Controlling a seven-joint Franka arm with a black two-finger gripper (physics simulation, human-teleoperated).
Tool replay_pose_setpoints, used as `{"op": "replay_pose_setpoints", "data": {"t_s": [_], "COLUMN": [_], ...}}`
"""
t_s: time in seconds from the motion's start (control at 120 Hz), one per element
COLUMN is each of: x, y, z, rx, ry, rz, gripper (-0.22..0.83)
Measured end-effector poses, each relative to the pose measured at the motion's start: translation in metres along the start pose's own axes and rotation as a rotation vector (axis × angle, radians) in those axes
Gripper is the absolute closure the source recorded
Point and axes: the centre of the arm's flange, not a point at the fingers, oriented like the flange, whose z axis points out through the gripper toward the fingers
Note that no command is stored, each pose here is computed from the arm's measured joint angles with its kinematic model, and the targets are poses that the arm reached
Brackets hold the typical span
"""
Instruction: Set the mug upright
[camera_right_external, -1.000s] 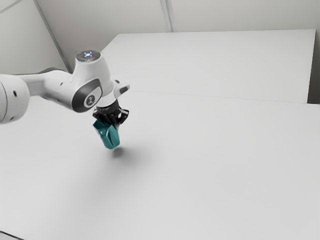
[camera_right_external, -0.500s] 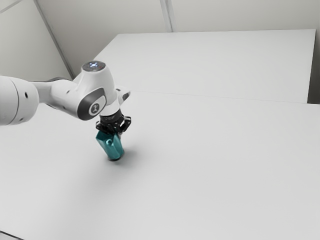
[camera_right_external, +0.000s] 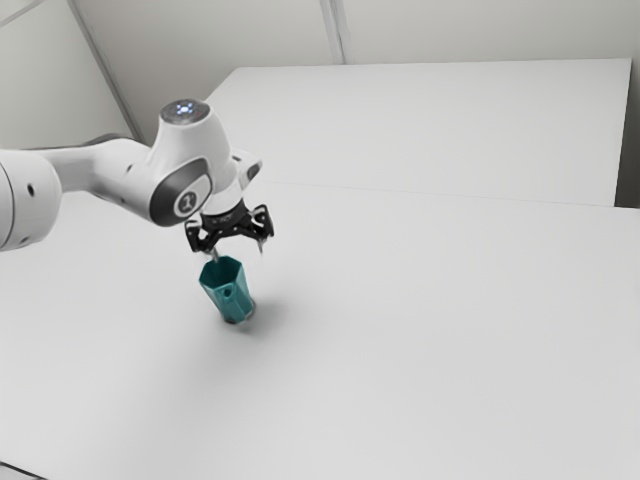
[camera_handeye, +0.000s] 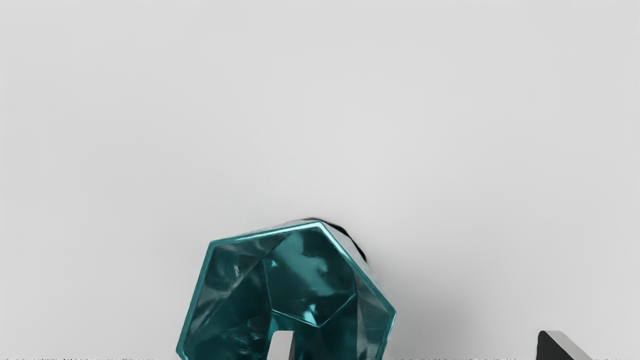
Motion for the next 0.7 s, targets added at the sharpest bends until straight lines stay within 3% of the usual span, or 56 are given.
{"op": "replay_pose_setpoints", "data": {"t_s": [0.342,0.7], "x": [0.023,0.034], "y": [0.007,0.024], "z": [-0.097,-0.204], "rx": [-0.014,-0.018], "ry": [0.056,0.052], "rz": [-0.030,0.145], "gripper": [0.02,0.00]}}
